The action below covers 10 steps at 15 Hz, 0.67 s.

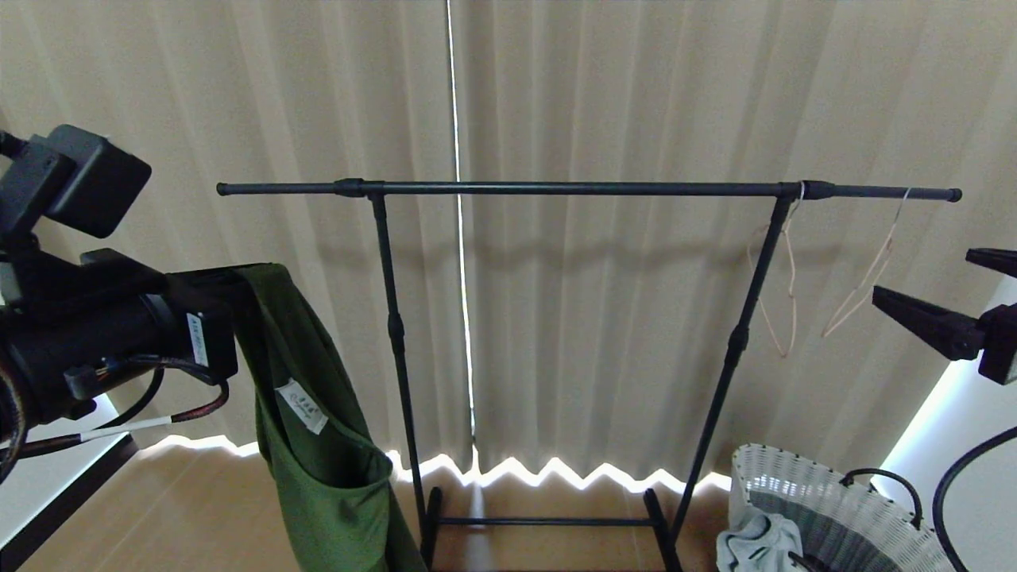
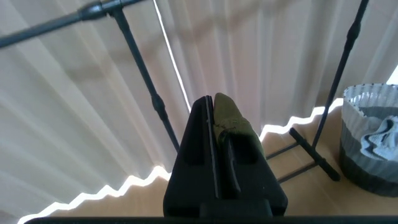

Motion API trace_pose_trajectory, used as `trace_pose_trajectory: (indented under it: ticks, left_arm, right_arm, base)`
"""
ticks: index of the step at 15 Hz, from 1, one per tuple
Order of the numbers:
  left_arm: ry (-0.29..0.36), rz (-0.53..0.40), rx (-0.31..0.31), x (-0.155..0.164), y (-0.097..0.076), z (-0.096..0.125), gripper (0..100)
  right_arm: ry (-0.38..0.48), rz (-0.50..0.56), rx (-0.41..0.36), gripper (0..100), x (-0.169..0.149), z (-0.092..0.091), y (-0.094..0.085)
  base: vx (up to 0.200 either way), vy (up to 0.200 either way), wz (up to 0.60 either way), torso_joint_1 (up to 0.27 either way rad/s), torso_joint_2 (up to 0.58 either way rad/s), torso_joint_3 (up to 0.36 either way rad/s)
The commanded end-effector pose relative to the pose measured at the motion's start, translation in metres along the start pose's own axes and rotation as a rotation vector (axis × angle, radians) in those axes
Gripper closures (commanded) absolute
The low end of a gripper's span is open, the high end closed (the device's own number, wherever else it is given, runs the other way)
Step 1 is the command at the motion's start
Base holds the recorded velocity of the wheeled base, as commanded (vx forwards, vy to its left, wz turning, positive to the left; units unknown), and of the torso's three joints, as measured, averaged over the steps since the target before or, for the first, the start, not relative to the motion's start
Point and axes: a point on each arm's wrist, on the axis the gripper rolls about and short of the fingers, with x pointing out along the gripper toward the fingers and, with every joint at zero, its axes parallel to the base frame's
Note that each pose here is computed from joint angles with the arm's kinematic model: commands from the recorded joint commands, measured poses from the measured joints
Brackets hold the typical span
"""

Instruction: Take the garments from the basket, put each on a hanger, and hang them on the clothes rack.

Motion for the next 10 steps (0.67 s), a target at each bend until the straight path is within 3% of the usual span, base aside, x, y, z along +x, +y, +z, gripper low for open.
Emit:
trace_pose_trajectory:
  ticks: [1, 3, 7, 8, 10]
  left_arm:
    - [0.011, -0.002, -0.001, 0.001, -0.001, -0.003, 100]
    - [0.025, -0.003, 0.001, 0.002, -0.001, -0.006, 100]
    - [0.036, -0.009, 0.008, 0.001, -0.002, -0.010, 100]
    - [0.038, 0.004, 0.082, 0.001, 0.000, -0.014, 100]
    - [0.002, 0.037, 0.117, 0.003, 0.005, -0.016, 100]
  right_arm:
    - [0.059, -0.018, 0.009, 0, -0.014, -0.001, 0.002]
    - [0.148, -0.060, 0.017, 0, -0.018, -0.009, 0.003]
    - [0.153, -0.071, 0.016, 0, -0.018, -0.008, 0.002]
    - [0.154, -0.072, 0.017, 0, -0.018, -0.008, 0.002]
    - [0.153, -0.073, 0.016, 0, -0.018, -0.008, 0.002]
  base:
    - [0.000, 0.000, 0.00, 0.178, -0.40, -0.212]
    - [0.000, 0.000, 0.00, 0.075, -0.18, -0.102]
    - [0.000, 0.000, 0.00, 0.009, -0.02, -0.010]
    - [0.000, 0.000, 0.00, 0.000, 0.00, 0.000]
    - [0.000, 0.000, 0.00, 0.000, 0.00, 0.000]
